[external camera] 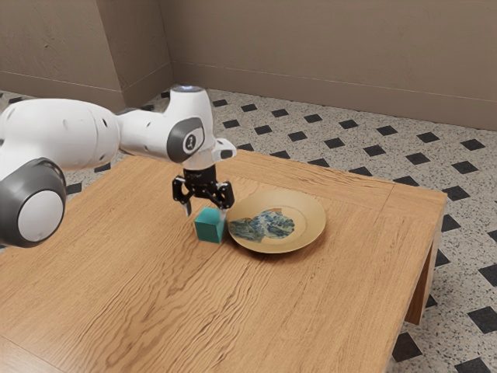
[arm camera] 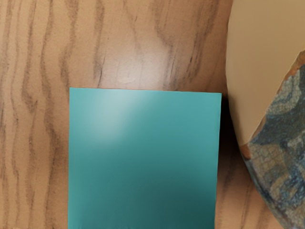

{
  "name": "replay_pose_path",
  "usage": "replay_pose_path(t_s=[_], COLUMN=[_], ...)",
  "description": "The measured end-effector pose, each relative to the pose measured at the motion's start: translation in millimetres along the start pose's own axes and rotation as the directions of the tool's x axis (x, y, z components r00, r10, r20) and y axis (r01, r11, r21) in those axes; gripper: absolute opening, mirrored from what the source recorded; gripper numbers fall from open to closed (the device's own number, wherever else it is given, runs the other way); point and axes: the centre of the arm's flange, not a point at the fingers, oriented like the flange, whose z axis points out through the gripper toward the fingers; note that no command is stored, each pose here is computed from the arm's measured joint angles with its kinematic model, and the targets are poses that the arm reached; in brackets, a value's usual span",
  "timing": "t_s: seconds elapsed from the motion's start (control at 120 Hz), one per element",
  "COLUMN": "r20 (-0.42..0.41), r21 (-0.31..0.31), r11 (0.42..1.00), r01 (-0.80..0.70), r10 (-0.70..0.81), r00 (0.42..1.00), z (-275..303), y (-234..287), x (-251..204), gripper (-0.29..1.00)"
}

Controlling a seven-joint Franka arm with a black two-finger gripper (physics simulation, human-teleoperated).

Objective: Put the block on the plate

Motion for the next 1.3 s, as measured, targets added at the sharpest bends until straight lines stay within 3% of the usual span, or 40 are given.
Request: replay_pose_path(t_s=[1.05,1.3], r20=[-0.085,-0.11], r21=[0.003,-0.005], r11=[0.994,0.992], r01=[0.113,0.123], r10=[-0.113,-0.122], r00=[0.99,0.986], z=[28.1,28.9], y=[-6.4,-6.0], x=[6.4,8.8], gripper=[0.7,0.63])
